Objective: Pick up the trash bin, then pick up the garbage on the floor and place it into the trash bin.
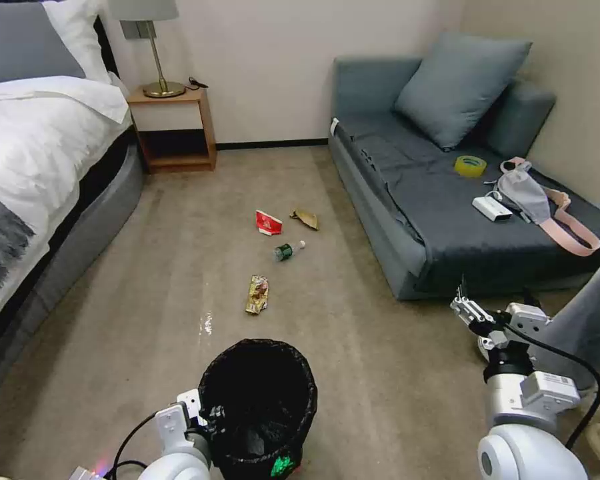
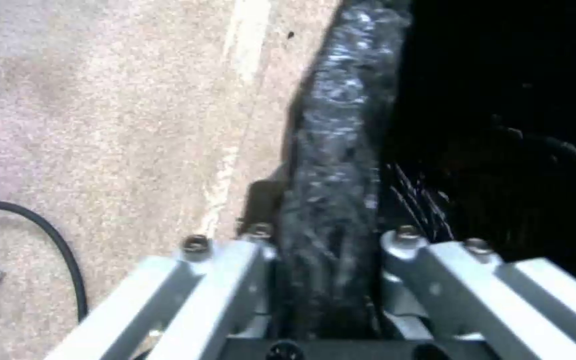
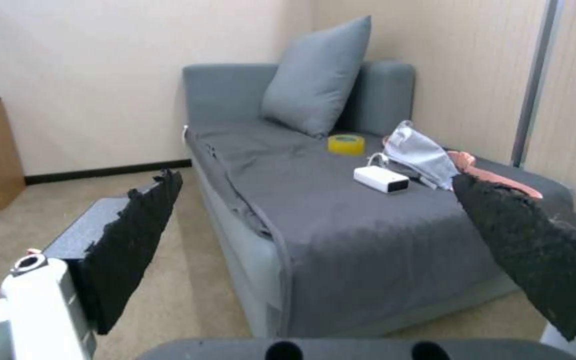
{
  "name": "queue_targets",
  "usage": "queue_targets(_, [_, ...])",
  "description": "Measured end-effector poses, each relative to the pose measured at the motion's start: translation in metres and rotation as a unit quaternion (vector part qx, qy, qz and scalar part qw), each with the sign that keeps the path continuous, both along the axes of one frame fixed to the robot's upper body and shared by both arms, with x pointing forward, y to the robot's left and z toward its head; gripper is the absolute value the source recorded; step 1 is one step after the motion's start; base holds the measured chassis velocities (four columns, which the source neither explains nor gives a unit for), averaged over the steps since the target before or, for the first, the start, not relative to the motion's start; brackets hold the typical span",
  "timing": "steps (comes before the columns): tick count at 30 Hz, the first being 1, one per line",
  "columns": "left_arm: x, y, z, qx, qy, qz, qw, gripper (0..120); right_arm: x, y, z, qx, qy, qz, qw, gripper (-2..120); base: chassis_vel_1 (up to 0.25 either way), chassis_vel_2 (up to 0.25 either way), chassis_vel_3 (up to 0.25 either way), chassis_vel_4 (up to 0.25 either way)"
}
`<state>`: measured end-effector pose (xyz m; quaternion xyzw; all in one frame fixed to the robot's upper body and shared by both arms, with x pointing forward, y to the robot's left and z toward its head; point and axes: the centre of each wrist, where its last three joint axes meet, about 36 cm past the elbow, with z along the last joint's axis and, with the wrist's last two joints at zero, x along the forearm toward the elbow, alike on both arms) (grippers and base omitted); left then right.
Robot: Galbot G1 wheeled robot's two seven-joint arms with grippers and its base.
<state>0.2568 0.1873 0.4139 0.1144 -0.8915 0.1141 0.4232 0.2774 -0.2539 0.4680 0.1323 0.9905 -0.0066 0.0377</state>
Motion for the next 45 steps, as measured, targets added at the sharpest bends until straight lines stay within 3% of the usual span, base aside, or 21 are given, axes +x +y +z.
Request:
queue_targets(2, [0.000, 0.000, 0.000, -0.001, -0.001, 0.001, 1.0000, 4, 0.001, 0.000, 0.000, 0.001, 0.000, 0.001, 1.000, 100, 0.000, 0.000, 0.000, 0.000])
queue_targets(14, [0.002, 0.002, 0.003, -0.002, -0.007, 0.006, 1.0000, 3, 0.002, -0.002, -0.001, 0.005, -0.001, 0.003, 1.000, 100, 0.000, 0.000, 0.000, 0.000])
queue_targets(20, [-0.003, 0.008, 0.026, 0.021, -0.043, 0.019, 0.9987, 2, 0.001, -0.003, 0.001, 0.019, -0.015, 0.007, 1.000, 100, 0.000, 0.000, 0.000, 0.000])
queue_targets(23, [-0.009, 0.014, 0.048, 0.029, -0.074, 0.021, 0.9966, 2, 0.000, -0.003, 0.004, 0.034, -0.037, 0.016, 0.999, 100, 0.000, 0.000, 0.000, 0.000])
queue_targets(29, [-0.019, 0.022, 0.069, 0.051, -0.102, 0.019, 0.9933, 2, 0.000, -0.005, 0.005, 0.050, -0.066, 0.026, 0.996, 100, 0.000, 0.000, 0.000, 0.000])
queue_targets(33, [-0.023, 0.028, 0.076, 0.075, -0.113, 0.013, 0.9907, 2, 0.000, -0.006, 0.004, 0.055, -0.088, 0.035, 0.994, 100, 0.000, 0.000, 0.000, 0.000])
queue_targets(45, [-0.025, 0.034, 0.078, 0.126, -0.131, 0.007, 0.9833, 2, -0.002, -0.008, 0.005, 0.064, -0.100, 0.047, 0.992, 100, 0.000, 0.000, 0.000, 0.000])
